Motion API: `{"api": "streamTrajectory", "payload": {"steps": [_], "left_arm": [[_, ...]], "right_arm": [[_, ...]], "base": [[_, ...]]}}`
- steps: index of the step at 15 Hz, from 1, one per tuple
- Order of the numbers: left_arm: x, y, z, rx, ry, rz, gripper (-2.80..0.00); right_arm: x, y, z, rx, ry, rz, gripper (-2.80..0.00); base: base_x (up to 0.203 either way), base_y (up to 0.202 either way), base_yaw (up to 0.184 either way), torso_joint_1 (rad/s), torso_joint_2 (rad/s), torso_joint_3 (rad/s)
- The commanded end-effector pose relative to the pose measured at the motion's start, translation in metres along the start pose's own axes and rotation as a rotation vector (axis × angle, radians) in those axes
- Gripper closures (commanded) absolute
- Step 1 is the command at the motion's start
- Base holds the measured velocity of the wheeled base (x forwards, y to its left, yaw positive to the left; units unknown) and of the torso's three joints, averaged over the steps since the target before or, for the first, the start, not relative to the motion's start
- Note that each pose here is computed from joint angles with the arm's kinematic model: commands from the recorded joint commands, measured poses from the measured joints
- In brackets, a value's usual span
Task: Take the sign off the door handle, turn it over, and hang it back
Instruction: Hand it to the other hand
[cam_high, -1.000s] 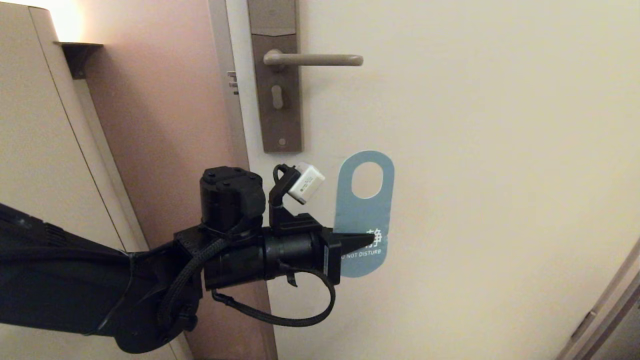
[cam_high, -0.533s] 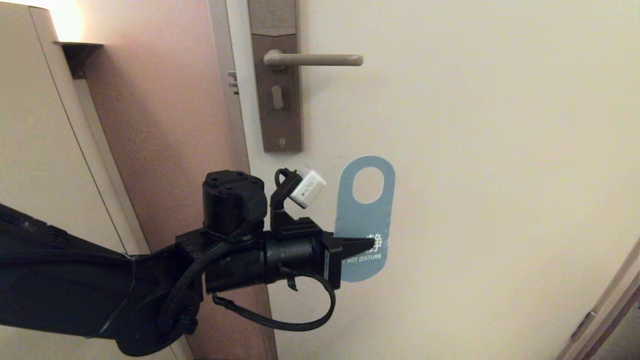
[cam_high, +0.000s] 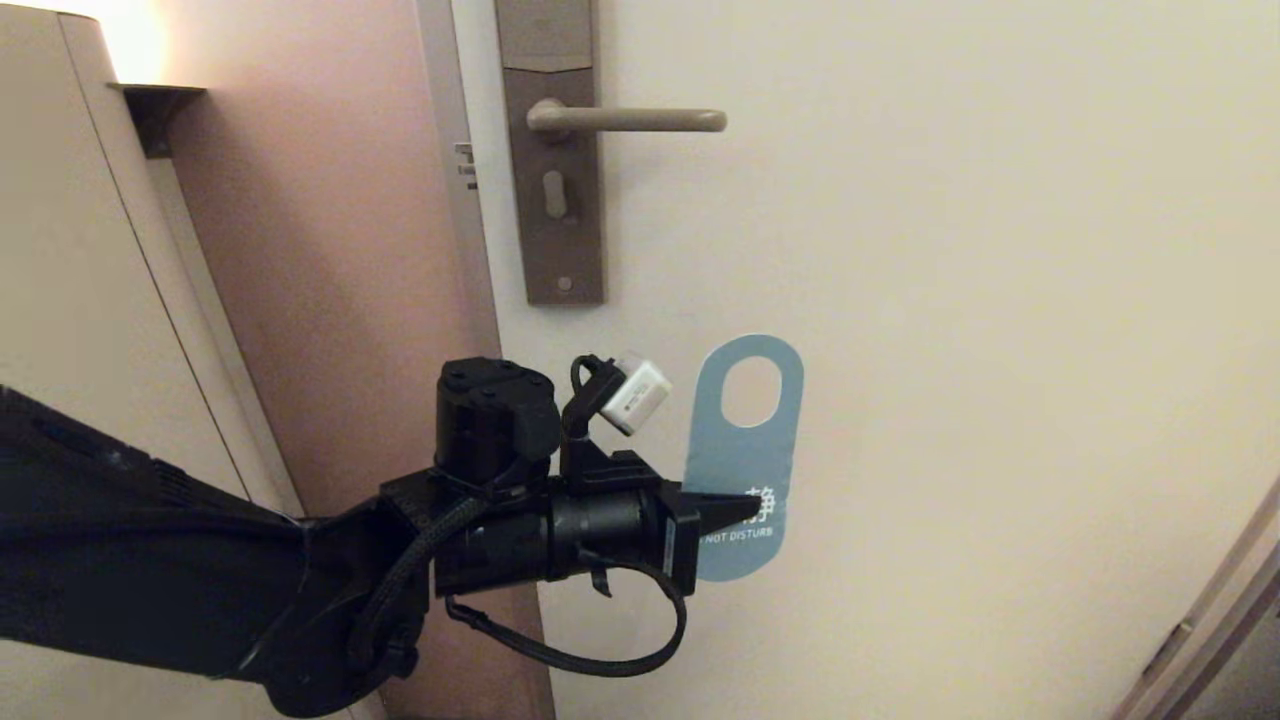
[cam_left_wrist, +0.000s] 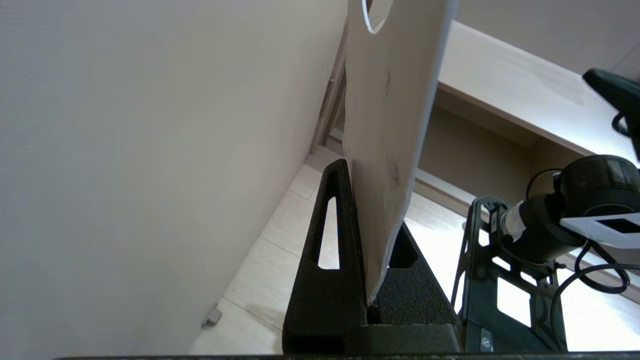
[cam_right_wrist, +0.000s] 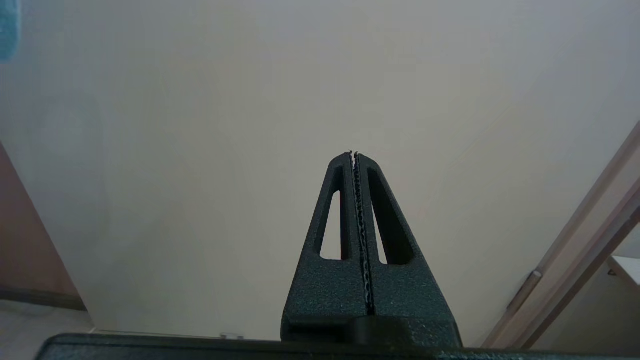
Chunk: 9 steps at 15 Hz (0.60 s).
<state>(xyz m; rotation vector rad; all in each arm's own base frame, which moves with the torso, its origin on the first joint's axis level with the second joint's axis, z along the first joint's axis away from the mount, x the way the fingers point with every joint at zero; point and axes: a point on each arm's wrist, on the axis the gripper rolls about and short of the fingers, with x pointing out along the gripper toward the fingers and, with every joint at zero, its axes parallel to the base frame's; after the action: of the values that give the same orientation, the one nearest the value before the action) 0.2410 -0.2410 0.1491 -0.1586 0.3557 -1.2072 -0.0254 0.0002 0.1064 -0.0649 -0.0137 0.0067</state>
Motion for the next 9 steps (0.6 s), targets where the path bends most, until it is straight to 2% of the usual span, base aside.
{"api": "streamTrajectory", "payload": {"steps": [1, 5, 9], "left_arm": [[0.004, 0.002, -0.005, -0.008, 0.012, -0.003, 0.0], [0.005, 0.002, -0.006, -0.007, 0.015, -0.007, 0.0], [0.009, -0.006, -0.009, -0.003, 0.024, -0.029, 0.0]], "right_arm": [[0.004, 0.0, 0.006, -0.001, 0.031, 0.003, 0.0], [0.011, 0.0, 0.02, 0.001, 0.064, 0.048, 0.0], [0.026, 0.0, 0.034, 0.002, 0.13, 0.093, 0.0]], "base": [[0.0, 0.0, 0.0, 0.0, 0.0, 0.0], [0.0, 0.0, 0.0, 0.0, 0.0, 0.0], [0.0, 0.0, 0.0, 0.0, 0.0, 0.0]]}}
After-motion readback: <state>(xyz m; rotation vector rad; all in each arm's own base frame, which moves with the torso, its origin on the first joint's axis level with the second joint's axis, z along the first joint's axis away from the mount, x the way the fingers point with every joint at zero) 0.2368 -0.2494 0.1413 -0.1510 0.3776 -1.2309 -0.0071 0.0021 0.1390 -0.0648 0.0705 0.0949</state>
